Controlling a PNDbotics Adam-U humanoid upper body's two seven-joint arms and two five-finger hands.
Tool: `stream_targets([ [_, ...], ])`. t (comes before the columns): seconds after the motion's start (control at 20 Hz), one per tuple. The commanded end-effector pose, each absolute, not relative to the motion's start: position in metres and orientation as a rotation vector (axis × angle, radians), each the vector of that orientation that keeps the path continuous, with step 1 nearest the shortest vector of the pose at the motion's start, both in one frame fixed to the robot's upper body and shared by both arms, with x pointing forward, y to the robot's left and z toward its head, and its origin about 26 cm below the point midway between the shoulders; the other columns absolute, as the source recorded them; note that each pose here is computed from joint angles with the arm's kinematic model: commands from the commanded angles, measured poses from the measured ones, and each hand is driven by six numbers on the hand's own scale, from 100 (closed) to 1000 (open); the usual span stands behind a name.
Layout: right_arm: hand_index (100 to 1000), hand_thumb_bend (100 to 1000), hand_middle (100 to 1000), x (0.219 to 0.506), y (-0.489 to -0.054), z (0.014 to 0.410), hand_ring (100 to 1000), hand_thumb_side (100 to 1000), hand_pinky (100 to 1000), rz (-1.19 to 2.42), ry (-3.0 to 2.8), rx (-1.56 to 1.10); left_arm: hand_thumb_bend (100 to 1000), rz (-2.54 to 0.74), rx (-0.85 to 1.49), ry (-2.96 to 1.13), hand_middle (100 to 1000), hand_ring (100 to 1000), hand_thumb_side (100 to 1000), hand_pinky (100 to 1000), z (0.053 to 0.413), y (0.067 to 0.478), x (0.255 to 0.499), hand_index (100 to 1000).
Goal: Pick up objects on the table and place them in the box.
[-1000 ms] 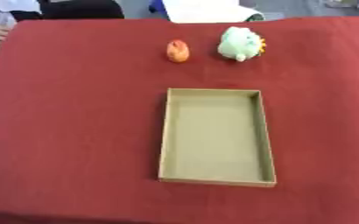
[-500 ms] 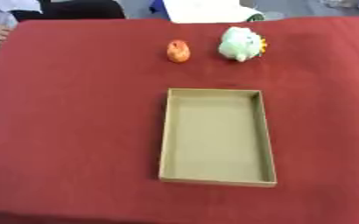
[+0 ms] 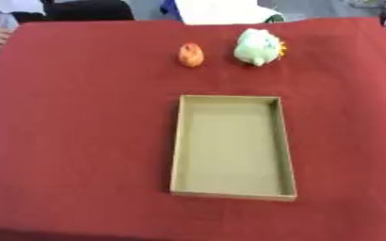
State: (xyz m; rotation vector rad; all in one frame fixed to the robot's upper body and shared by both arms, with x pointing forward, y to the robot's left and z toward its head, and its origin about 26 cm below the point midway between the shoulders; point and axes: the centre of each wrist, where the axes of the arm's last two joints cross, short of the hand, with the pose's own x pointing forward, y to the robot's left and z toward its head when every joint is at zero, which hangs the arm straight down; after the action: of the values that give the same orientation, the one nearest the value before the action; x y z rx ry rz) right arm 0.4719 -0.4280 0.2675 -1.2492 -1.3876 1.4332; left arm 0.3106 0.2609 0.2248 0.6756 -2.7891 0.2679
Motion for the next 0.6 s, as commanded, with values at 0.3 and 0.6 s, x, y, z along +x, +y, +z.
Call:
stream_targets([
  [0.3,942,100,822,0.485,-0.400,0.281,888,1000,837,1.454,-1.450,-1.244,229,0.250,0.669,-2.827,636,677,503,806,0.234,0.261,0.308,815],
  [0.6,943,106,821,0.495,-0.377,0.277,888,1000,836,1.491,-1.477,-1.207,227,0.252,0.658,-2.828,636,676,504,806,0.235,0.260,0.308,815],
])
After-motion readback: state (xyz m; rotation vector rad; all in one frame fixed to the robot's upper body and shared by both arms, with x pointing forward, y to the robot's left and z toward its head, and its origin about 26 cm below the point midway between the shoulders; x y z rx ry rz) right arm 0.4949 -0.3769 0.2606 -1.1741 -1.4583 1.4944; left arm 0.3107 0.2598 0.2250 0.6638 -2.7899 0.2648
